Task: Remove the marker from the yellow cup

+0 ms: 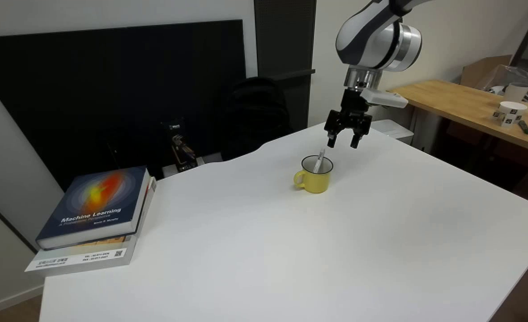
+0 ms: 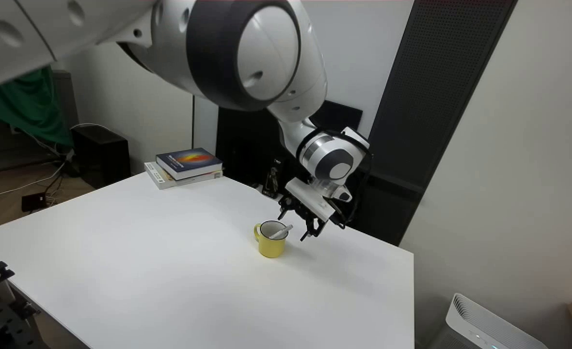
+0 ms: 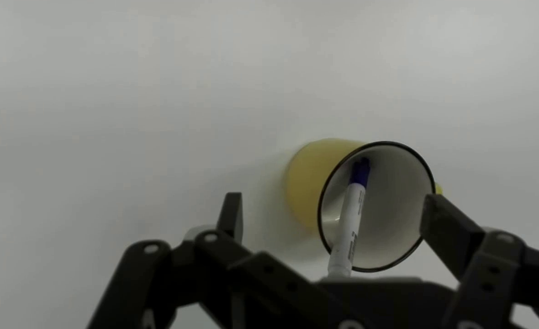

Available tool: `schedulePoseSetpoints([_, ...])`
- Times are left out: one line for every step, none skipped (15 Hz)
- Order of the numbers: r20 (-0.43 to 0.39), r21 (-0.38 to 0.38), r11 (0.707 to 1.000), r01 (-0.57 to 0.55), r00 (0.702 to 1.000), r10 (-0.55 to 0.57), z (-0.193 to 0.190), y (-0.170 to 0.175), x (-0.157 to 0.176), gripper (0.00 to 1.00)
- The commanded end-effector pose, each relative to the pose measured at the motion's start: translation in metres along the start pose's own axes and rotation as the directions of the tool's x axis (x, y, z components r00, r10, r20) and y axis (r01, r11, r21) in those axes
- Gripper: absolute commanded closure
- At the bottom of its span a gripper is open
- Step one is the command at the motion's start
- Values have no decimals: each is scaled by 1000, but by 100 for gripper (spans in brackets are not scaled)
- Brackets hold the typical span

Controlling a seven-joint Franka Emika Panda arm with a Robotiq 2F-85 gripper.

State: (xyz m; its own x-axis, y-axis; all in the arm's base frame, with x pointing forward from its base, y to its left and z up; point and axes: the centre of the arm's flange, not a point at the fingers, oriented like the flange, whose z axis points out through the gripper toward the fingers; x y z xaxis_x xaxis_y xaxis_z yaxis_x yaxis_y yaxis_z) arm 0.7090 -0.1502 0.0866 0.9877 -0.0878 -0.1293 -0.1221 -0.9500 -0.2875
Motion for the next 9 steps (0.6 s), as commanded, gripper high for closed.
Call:
schedulePoseSetpoints([4,16,1000,-1,1000,1,18,-3,48,0])
schedulePoseSetpoints([4,27,1000,-1,1000,1,22,-4,53,0])
schedulePoseSetpoints([5,37,999,-4,1000,4,25,-4,58,0])
schedulePoseSetpoints([6,46,999,-5,1000,5,27,-4,62,0])
schedulePoseSetpoints([7,49,999,-4,1000,4,28,-3,65,0])
schedulePoseSetpoints([6,52,999,-5,1000,4,27,-2,68,0])
schedulePoseSetpoints([5,54,999,-4,1000,4,26,-1,70,0])
schedulePoseSetpoints([2,55,998,-2,1000,2,25,0,72,0])
schedulePoseSetpoints([-1,55,998,0,1000,0,24,0,73,0])
